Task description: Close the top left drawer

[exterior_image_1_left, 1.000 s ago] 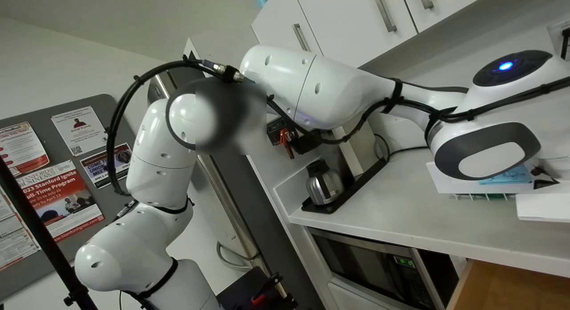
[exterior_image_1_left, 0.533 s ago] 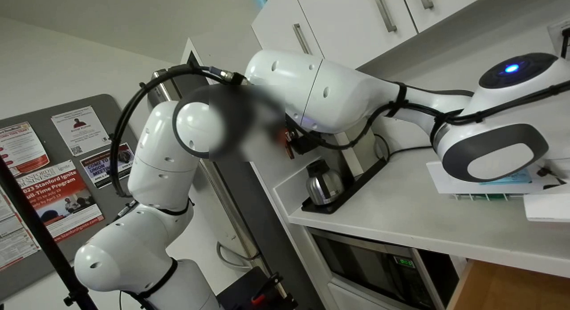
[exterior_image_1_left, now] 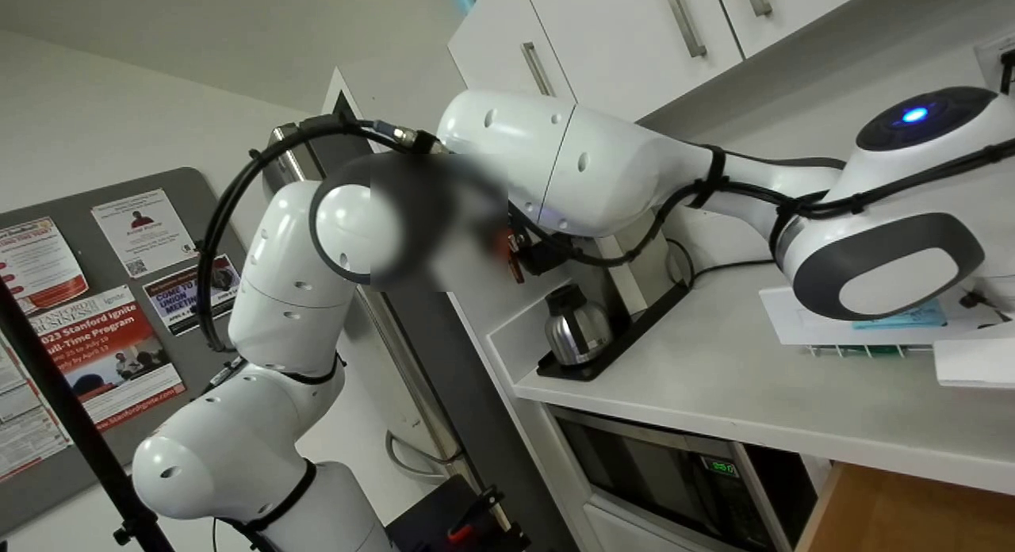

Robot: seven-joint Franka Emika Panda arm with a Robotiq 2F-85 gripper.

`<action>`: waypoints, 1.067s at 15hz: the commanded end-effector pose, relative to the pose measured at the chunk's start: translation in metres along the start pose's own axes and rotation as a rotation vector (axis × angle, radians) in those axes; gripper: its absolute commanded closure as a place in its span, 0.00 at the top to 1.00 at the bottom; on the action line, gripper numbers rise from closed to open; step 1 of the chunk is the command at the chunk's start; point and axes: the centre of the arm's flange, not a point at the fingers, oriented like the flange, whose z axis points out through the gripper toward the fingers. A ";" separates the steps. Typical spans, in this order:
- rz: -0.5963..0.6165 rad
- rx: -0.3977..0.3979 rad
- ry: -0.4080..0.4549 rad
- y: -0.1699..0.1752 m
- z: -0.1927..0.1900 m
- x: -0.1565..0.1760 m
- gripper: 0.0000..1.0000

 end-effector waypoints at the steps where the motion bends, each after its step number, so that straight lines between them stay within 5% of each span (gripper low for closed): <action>1: 0.043 0.030 -0.032 0.003 -0.031 0.002 0.13; 8: 0.049 0.040 -0.043 0.006 -0.087 -0.055 0.13; 16: 0.029 0.104 -0.042 -0.030 -0.054 -0.159 0.13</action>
